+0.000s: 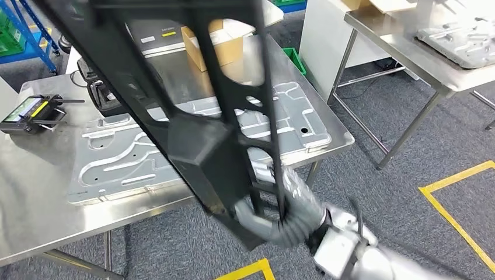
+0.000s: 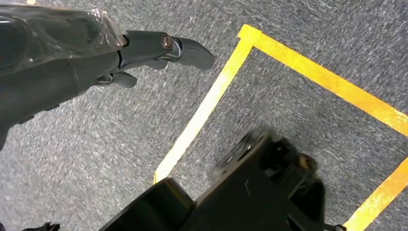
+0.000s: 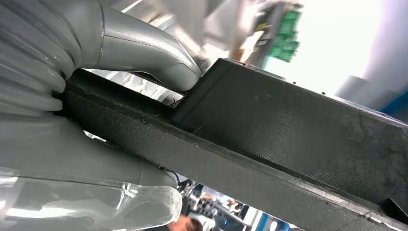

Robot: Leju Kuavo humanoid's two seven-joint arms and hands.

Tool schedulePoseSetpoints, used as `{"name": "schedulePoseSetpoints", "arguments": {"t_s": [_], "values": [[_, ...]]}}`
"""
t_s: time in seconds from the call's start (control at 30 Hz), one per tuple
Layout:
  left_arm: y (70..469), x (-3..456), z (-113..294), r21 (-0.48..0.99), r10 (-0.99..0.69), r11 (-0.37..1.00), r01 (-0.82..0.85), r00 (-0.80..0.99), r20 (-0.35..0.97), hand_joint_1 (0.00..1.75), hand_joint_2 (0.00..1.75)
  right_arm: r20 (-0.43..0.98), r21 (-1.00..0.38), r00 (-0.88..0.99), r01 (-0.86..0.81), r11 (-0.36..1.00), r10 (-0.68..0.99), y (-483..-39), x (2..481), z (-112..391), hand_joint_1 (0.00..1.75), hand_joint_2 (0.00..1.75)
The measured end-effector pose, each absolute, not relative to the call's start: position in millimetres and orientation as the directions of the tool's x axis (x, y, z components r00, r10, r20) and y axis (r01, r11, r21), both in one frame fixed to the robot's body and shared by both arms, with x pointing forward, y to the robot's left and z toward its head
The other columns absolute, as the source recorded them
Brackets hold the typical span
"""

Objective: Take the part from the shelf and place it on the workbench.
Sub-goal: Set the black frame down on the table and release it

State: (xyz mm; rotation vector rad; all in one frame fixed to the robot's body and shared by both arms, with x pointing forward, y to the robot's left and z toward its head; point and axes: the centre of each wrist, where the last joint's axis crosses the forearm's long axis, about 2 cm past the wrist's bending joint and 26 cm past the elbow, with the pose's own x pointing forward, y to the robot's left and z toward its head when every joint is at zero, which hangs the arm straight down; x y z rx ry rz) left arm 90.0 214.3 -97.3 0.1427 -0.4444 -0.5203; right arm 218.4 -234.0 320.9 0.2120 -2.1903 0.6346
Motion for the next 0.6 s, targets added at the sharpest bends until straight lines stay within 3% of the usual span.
{"name": "schedulePoseSetpoints", "arguments": {"t_s": [0.13,0.27,0.43,0.6], "values": [[214.3,91.6,-97.1,0.233,-0.525,0.851,0.470,0.764,0.376,0.00,1.75,0.650,-0.591,-0.691,-0.198,0.782,0.316,-248.4,234.8,361.6,1.75,1.75],[214.0,96.7,-96.1,0.228,-0.552,0.834,0.503,0.743,0.378,0.00,1.75,0.361,-0.846,-0.622,0.094,0.524,0.695,-265.3,257.8,411.4,1.75,1.75],[213.3,98.4,-95.7,0.224,-0.580,0.814,0.537,0.724,0.373,0.00,1.75,0.100,-0.924,-0.448,0.290,0.250,0.888,-292.5,286.3,443.5,1.75,1.75],[211.2,101.3,-94.7,0.224,-0.599,0.799,0.558,0.709,0.371,0.00,1.75,-0.002,-0.942,-0.299,0.320,0.098,0.954,-317.1,311.5,449.1,1.75,1.75]]}}
